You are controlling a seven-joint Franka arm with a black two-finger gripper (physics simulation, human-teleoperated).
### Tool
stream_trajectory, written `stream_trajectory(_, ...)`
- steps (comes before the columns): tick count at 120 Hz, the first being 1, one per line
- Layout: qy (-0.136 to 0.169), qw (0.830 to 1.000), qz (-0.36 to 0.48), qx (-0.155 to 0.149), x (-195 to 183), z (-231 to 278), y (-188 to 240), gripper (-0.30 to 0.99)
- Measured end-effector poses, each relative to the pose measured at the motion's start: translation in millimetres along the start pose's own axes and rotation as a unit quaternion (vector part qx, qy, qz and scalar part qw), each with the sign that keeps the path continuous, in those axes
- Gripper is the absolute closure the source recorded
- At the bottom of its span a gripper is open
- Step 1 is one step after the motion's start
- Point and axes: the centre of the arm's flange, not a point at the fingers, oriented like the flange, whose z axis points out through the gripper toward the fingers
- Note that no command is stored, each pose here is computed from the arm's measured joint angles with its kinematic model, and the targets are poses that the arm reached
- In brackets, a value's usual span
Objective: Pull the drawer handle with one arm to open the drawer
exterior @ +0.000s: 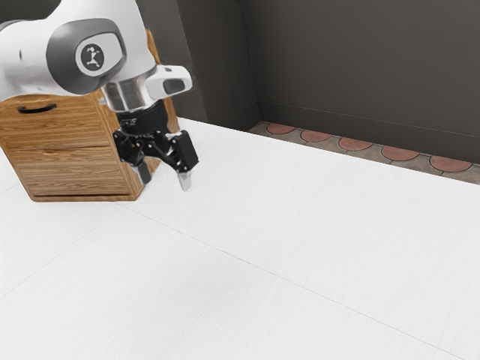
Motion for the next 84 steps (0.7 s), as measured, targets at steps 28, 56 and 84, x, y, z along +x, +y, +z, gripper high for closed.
stream_trajectory(28,0.035,0.997,-0.069,-0.008,-20.2,-44.4,-66.7,0.00)
stream_trajectory(56,0.055,0.982,-0.182,-0.013,-28.4,-64.2,-75.4,0.00)
stream_trajectory(84,0.050,0.916,-0.398,-0.017,-32.2,-59.6,-133.1,0.00)
